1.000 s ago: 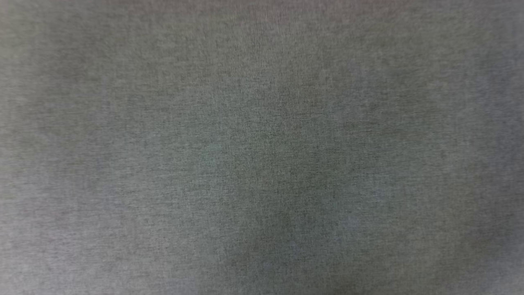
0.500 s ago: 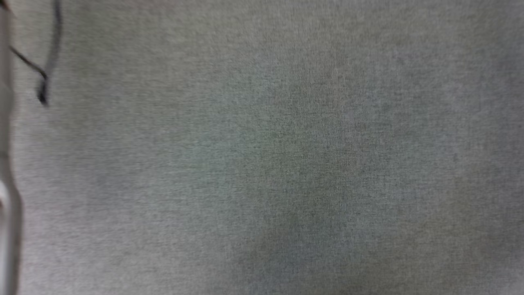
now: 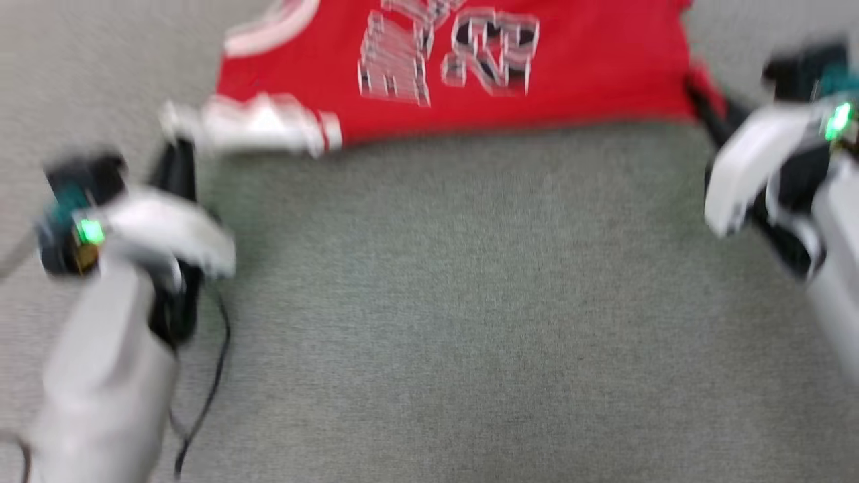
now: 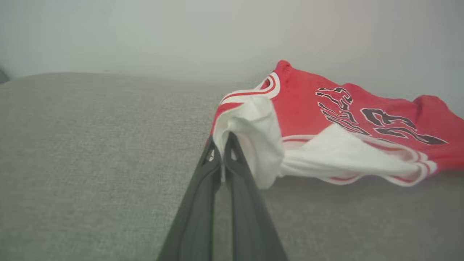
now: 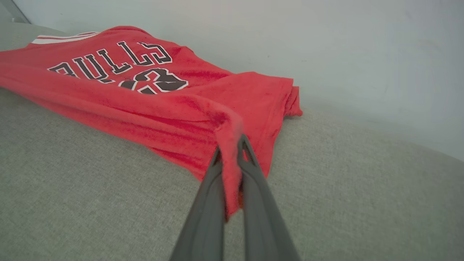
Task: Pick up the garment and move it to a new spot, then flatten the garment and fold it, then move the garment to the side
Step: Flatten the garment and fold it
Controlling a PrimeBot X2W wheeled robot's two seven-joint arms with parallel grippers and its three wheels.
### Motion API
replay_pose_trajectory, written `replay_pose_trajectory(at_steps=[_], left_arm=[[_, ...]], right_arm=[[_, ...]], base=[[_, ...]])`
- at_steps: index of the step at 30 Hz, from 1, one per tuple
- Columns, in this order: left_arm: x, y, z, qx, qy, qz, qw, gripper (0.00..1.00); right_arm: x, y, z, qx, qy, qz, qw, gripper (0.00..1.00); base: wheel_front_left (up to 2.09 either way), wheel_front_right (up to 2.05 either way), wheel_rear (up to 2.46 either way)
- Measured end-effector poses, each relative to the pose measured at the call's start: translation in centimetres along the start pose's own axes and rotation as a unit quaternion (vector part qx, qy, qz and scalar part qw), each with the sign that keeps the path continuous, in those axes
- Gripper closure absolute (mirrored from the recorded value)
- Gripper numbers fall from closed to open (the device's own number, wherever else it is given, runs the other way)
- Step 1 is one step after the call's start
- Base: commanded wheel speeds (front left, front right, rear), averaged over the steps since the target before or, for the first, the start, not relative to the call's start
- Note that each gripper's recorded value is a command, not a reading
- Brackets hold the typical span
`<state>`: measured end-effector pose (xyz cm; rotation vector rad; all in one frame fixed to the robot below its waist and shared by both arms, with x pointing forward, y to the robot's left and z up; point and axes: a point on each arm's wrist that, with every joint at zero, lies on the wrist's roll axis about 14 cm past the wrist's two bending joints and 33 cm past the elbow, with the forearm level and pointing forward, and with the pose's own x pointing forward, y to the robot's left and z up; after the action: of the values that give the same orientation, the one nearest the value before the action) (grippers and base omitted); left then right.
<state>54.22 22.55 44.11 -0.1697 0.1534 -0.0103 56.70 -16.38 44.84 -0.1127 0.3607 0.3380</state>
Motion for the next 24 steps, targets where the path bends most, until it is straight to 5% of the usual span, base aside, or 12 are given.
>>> replay_pose_trajectory(at_steps=[24], left_arm=[[-23.3, 2.2, 0.9, -0.028, 0.065, 0.091, 0.993, 1.0]], right_arm=[[-17.9, 6.2, -9.7, 0.075, 0.086, 0.004, 0.993, 1.0]], base=[[0.0, 0.0, 0.0]])
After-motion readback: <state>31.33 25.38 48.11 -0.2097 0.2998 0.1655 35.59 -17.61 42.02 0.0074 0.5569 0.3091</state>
